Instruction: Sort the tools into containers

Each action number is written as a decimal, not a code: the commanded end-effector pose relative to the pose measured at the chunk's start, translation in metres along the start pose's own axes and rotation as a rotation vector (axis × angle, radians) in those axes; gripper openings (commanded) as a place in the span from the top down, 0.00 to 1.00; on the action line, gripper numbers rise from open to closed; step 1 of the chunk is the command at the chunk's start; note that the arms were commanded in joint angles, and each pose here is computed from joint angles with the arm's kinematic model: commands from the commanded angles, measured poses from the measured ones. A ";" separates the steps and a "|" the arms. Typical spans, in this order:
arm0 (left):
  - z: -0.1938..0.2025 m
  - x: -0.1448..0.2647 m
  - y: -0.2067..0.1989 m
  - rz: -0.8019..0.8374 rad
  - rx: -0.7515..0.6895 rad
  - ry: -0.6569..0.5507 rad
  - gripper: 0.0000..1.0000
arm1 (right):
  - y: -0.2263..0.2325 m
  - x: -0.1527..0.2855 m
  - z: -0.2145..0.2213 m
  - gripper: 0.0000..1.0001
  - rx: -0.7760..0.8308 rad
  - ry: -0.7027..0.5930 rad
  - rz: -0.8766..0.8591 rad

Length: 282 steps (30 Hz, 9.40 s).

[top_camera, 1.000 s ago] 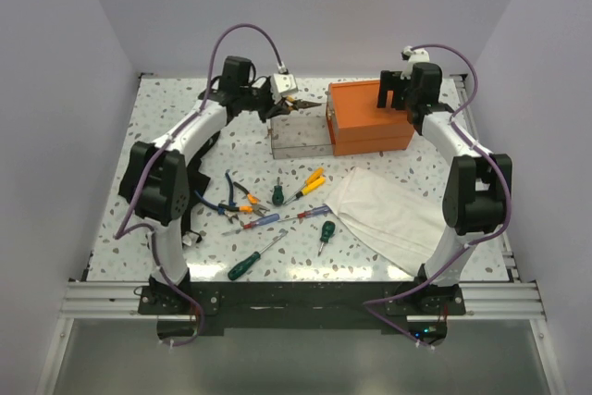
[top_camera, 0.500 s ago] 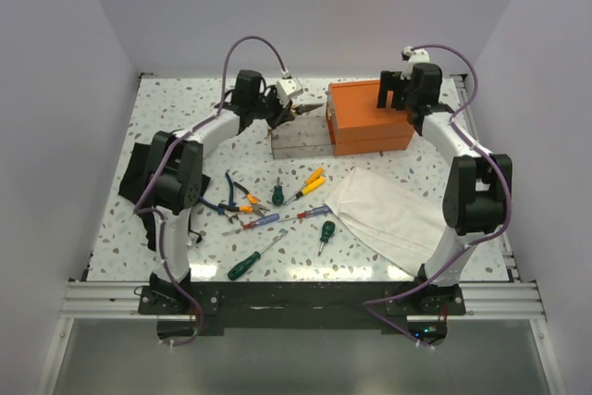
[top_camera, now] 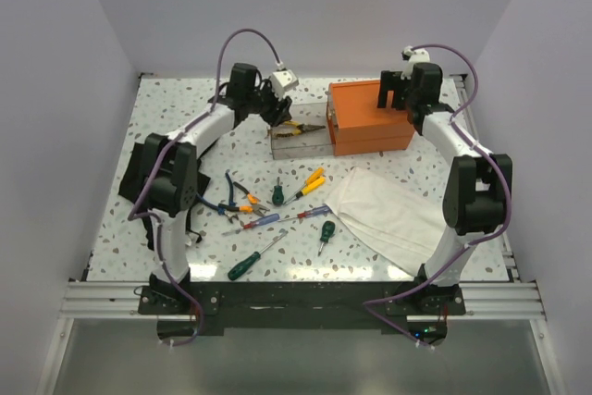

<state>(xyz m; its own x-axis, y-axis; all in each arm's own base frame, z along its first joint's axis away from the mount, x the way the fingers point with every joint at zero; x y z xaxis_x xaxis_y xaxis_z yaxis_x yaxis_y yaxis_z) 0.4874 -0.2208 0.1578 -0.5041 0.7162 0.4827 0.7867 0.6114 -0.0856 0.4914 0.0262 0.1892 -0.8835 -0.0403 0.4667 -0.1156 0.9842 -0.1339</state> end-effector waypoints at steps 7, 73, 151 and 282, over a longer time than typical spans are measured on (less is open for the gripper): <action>0.074 0.128 -0.002 -0.207 0.180 0.323 0.45 | -0.004 0.005 0.100 0.03 -0.039 0.365 0.014; 0.027 0.131 0.039 0.101 -0.425 0.134 1.00 | -0.006 0.018 0.103 0.02 -0.005 0.373 0.014; -0.016 0.100 -0.045 0.087 0.280 0.229 1.00 | -0.005 0.012 0.100 0.02 -0.003 0.356 0.005; -0.057 -0.067 -0.052 -0.024 0.666 -0.160 0.36 | 0.048 0.014 0.094 0.02 -0.005 0.355 -0.107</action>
<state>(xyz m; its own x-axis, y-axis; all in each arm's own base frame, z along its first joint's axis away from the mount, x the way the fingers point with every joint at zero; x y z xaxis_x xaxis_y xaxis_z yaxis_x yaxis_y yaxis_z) 0.4938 -0.3160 0.1902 -0.5658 0.7463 0.3506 0.4893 0.6461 -0.5857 0.4836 0.0485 0.1863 -0.8889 -0.0574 0.4546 -0.1402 0.9786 -0.1505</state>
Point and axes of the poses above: each gripper's point midway between its finger pads, its own x axis back along the fingers, its own y axis along the line the jaws close on, z = x × y, the point moved 5 cm from there along x, back along the fingers, and after that the axes turned 11 degrees about x, right-handed, at the moved point
